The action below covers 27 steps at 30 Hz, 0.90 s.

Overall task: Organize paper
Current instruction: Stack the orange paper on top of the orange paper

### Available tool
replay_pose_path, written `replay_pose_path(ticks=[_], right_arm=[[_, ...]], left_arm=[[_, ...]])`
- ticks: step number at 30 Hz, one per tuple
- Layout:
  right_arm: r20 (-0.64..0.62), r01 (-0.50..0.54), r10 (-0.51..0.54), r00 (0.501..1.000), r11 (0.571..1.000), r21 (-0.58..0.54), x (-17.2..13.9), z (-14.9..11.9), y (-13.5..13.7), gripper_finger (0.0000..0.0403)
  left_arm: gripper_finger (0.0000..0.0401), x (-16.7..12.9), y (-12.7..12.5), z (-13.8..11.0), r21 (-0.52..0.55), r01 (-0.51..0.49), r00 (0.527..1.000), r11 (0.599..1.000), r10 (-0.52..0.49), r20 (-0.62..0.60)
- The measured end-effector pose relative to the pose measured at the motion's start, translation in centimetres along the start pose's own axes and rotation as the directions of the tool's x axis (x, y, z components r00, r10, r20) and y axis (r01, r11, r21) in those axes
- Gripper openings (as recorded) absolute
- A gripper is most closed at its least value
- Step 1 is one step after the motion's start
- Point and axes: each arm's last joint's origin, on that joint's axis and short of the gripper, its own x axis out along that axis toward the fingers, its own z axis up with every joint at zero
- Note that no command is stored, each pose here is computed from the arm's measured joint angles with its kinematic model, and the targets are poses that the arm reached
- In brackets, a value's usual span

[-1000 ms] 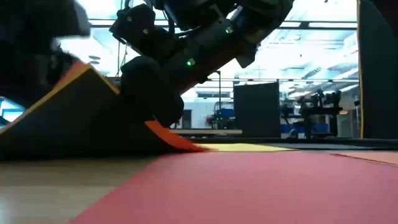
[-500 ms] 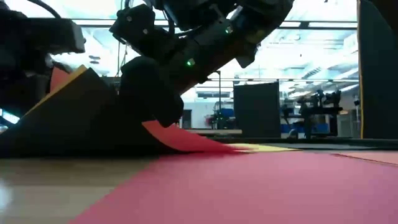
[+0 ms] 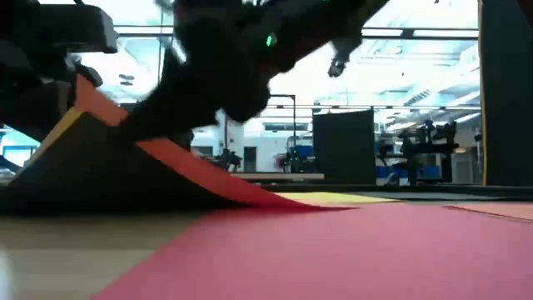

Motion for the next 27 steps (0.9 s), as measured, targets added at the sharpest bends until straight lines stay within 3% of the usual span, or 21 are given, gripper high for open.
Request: replay_pose_path(ticks=[7, 11, 15, 19, 23, 27], right_arm=[[-0.154, 0.109, -0.107, 0.982, 0.994, 0.006, -1.9, 0.1, 1.0, 0.0238], [-0.250, 0.136, -0.108, 0.962, 0.986, 0.097, -1.8, -1.7, 1.1, 0.0233], [-0.318, 0.283, -0.244, 0.916, 0.956, 0.081, -1.6, -3.5, 0.3, 0.0225], [-0.327, 0.289, -0.242, 0.914, 0.952, 0.104, -1.3, -4.7, -1.0, 0.0217], [-0.327, 0.294, -0.239, 0.914, 0.947, 0.129, -1.0, -5.3, -2.2, 0.0192], [-0.310, 0.271, -0.224, 0.924, 0.956, 0.116, -0.8, -5.3, -2.8, 0.0121]], left_arm=[[0.0000, 0.0, 0.0, 0.0, -0.003, 0.004, 1.000, 1.000, -0.004, 0.001], [0.0000, 0.0, -0.1, 0.0, 0.000, 0.007, 1.000, 1.000, -0.007, -0.002], [0.0000, -0.1, -0.2, 0.1, 0.009, 0.020, 1.000, 1.000, -0.020, 0.006], [0.0000, -0.1, -0.2, 0.2, 0.006, 0.025, 1.000, 1.000, -0.025, 0.009], [0.0000, -0.3, -0.3, 0.3, 0.002, 0.036, 0.999, 0.999, -0.036, 0.015], [0.0000, -1.0, -0.5, 1.1, 0.011, 0.048, 0.999, 0.999, -0.048, 0.024]])
